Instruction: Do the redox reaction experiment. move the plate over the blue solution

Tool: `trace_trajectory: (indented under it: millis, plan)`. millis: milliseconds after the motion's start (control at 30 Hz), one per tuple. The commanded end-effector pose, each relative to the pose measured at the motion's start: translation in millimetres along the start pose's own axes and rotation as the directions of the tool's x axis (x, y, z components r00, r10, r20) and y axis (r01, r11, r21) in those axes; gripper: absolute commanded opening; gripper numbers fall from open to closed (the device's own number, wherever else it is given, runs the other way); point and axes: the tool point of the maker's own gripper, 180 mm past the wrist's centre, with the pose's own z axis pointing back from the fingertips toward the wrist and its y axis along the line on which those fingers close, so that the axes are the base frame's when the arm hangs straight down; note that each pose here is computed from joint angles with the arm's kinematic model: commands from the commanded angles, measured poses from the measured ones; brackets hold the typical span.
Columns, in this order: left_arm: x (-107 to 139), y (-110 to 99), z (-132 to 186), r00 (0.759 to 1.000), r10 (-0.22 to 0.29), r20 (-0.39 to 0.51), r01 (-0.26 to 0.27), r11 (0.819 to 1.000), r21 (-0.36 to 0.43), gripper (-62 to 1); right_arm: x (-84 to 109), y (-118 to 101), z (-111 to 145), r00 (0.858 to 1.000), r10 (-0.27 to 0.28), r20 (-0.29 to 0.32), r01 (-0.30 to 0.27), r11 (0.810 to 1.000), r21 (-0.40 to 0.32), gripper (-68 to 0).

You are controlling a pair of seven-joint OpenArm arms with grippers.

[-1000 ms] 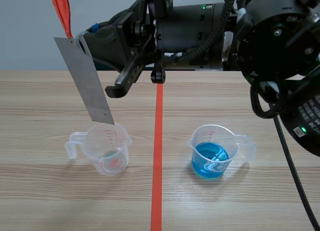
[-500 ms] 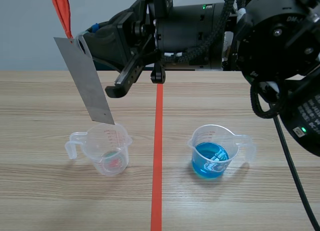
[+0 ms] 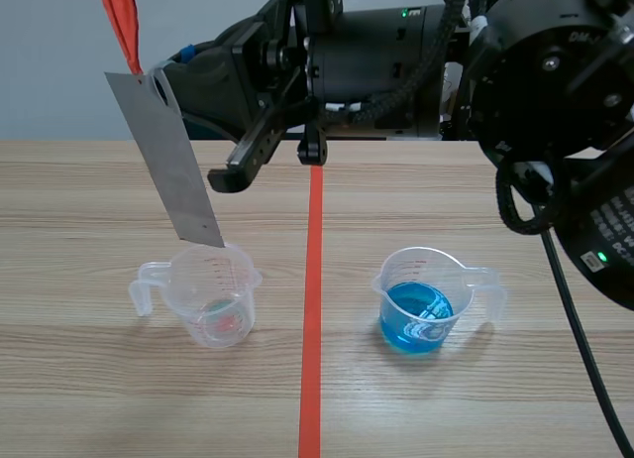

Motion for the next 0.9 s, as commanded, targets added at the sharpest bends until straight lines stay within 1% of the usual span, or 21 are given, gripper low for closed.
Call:
trace_trajectory:
  millis: [0, 100, 233, 333, 567, 733, 867]
  plan:
    - [11, -1, -2, 0.998, 0.003, 0.060, -0.003, 1.000, 0.002, 1.4, 20.7, -3, 2, 0.998, 0.031, 0.058, -0.031, 1.000, -0.001, -66.9]
    - [11, -1, -3, 0.998, 0.003, 0.061, -0.003, 1.000, 0.002, 1.4, 23.3, -9, 6, 0.997, 0.030, 0.066, -0.029, 0.999, -0.019, -66.9]
    - [11, -1, -3, 0.998, 0.003, 0.061, -0.003, 1.000, 0.002, 1.4, 26.1, -20, 17, 0.997, 0.021, 0.074, -0.018, 0.999, -0.045, -66.9]
    - [11, -1, -3, 0.998, 0.003, 0.061, -0.003, 1.000, 0.002, 1.4, 24.4, -23, 29, 0.997, 0.024, 0.067, -0.022, 0.999, -0.036, -66.9]
    - [11, -1, -3, 0.998, 0.003, 0.061, -0.003, 1.000, 0.001, 1.4, 24.5, -40, 61, 0.999, -0.004, 0.052, 0.008, 0.998, -0.070, -66.9]
    - [11, -1, -3, 0.998, 0.003, 0.061, -0.003, 1.000, 0.001, 1.4, 23.5, -48, 84, 1.000, -0.022, 0.022, 0.024, 0.996, -0.082, -66.9]
    - [11, -1, -3, 0.998, 0.002, 0.063, -0.002, 1.000, 0.000, 1.4, 19.6, -50, 99, 0.999, -0.038, -0.013, 0.037, 0.996, -0.084, -66.9]
